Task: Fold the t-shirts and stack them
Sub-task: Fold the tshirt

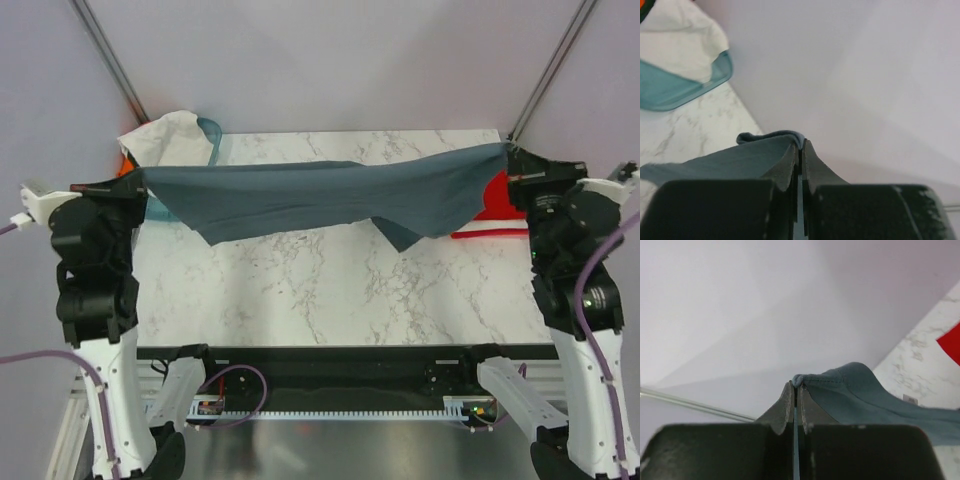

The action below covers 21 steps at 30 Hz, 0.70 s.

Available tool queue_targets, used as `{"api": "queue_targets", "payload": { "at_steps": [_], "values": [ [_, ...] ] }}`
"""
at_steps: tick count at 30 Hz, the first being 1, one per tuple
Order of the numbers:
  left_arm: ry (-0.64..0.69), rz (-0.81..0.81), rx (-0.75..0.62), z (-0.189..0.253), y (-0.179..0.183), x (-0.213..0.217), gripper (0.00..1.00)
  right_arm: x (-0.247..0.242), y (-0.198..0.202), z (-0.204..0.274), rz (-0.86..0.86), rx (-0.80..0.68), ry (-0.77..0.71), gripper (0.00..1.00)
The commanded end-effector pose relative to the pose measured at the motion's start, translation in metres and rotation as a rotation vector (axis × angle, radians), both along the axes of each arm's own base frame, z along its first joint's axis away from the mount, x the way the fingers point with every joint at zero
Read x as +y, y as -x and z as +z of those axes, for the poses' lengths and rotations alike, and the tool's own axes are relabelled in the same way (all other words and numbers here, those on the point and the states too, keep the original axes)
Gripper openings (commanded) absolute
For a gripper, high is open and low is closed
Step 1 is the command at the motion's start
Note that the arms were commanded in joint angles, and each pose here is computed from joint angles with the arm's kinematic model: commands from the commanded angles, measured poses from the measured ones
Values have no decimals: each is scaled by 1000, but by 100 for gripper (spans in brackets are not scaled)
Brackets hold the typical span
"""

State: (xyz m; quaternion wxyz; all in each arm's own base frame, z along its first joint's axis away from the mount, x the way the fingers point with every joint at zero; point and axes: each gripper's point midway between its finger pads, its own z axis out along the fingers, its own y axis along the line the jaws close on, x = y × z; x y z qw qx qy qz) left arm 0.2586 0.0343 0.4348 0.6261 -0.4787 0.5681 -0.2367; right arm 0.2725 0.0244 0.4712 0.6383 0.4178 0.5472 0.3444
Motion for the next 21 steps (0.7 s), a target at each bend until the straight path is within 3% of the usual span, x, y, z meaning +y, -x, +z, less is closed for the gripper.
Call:
{"api": "queue_targets", "payload": {
  "at_steps": [1, 8, 15, 21],
  "values": [
    [-49, 0, -62, 42, 24, -1, 2, -12, 34, 55, -36, -145, 6, 0],
    [-33, 18, -77, 65, 6, 4, 2, -21, 27, 76, -95, -166, 0, 0],
    [35, 31, 58, 24, -59, 14, 2, -9, -45, 47, -90, -76, -5, 0],
    [95, -16, 126, -13, -140, 14, 2, 15, -125, 26, -22, -30, -27, 0]
  ]
}}
